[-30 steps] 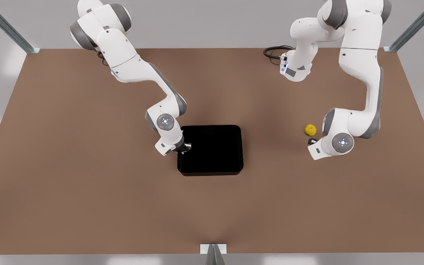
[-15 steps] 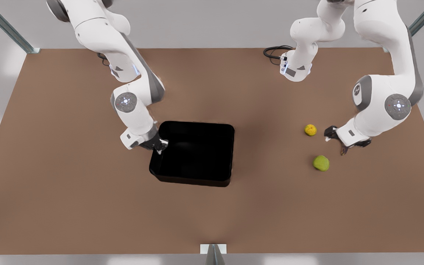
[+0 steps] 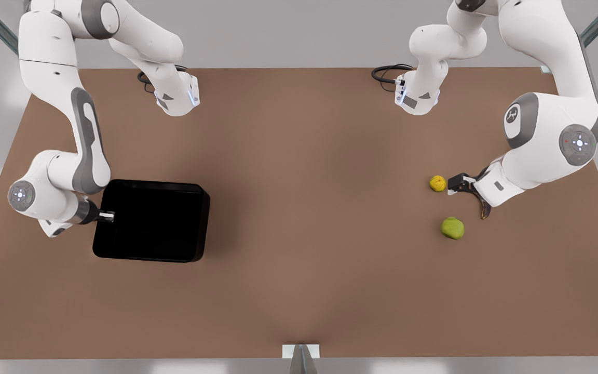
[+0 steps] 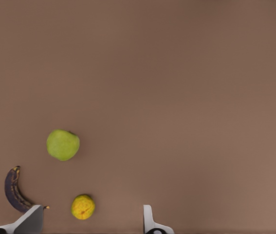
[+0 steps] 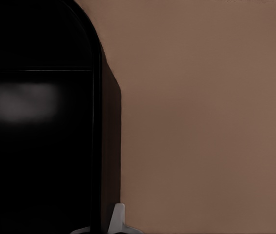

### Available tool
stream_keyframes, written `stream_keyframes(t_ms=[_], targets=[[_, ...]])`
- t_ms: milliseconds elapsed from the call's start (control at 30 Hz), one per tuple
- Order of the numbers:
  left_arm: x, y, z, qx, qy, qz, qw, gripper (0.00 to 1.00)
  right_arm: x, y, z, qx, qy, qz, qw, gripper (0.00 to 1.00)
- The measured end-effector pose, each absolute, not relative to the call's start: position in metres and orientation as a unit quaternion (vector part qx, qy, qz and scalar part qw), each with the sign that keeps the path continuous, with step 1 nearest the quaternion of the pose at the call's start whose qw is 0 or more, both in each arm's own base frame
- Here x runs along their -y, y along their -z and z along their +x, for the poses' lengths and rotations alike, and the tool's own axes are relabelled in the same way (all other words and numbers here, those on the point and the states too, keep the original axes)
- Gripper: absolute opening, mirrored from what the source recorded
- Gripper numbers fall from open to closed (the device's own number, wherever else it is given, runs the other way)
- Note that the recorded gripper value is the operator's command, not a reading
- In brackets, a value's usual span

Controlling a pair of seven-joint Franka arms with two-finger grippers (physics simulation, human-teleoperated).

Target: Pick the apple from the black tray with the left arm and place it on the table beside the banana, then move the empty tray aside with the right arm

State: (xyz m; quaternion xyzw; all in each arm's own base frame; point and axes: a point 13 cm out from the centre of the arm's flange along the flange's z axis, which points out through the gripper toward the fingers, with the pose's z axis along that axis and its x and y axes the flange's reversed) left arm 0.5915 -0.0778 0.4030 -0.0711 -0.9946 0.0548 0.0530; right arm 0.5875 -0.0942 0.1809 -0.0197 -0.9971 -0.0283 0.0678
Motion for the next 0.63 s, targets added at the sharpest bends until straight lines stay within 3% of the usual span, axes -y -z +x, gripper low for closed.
stream_keyframes(t_ms=[133, 167, 200, 233, 267, 433, 533, 600, 633], targets=[[0.079, -0.402, 0.591, 0.995, -0.055, -0.055, 0.058, 1.00, 0.097, -0.165, 0.587, 0.996, 0.035, 0.045, 0.071, 0.00], [0.081, -0.401, 0.591, 0.995, -0.055, -0.054, 0.059, 1.00, 0.098, -0.163, 0.587, 0.995, 0.036, 0.058, 0.071, 0.07], [0.084, -0.400, 0.591, 0.995, -0.054, -0.053, 0.060, 1.00, 0.099, -0.162, 0.587, 0.994, 0.037, 0.071, 0.070, 0.35], [0.085, -0.400, 0.590, 0.995, -0.054, -0.052, 0.061, 1.00, 0.100, -0.161, 0.588, 0.993, 0.036, 0.084, 0.069, 0.89], [0.086, -0.399, 0.590, 0.995, -0.054, -0.049, 0.062, 1.00, 0.101, -0.161, 0.588, 0.993, 0.036, 0.095, 0.068, 1.00], [0.085, -0.398, 0.590, 0.996, -0.051, -0.037, 0.064, 1.00, 0.103, -0.194, 0.598, 0.991, 0.024, 0.128, 0.043, 1.00], [0.085, -0.398, 0.590, 0.996, -0.050, -0.032, 0.064, 1.00, 0.056, -0.293, 0.614, 0.989, 0.024, 0.148, -0.009, 1.00], [0.085, -0.398, 0.590, 0.996, -0.049, -0.028, 0.064, 1.00, -0.003, -0.397, 0.638, 0.983, 0.018, 0.178, -0.052, 1.00], [0.085, -0.399, 0.590, 0.996, -0.049, -0.027, 0.064, 1.00, -0.032, -0.438, 0.634, 0.979, 0.009, 0.194, -0.060, 1.00]])
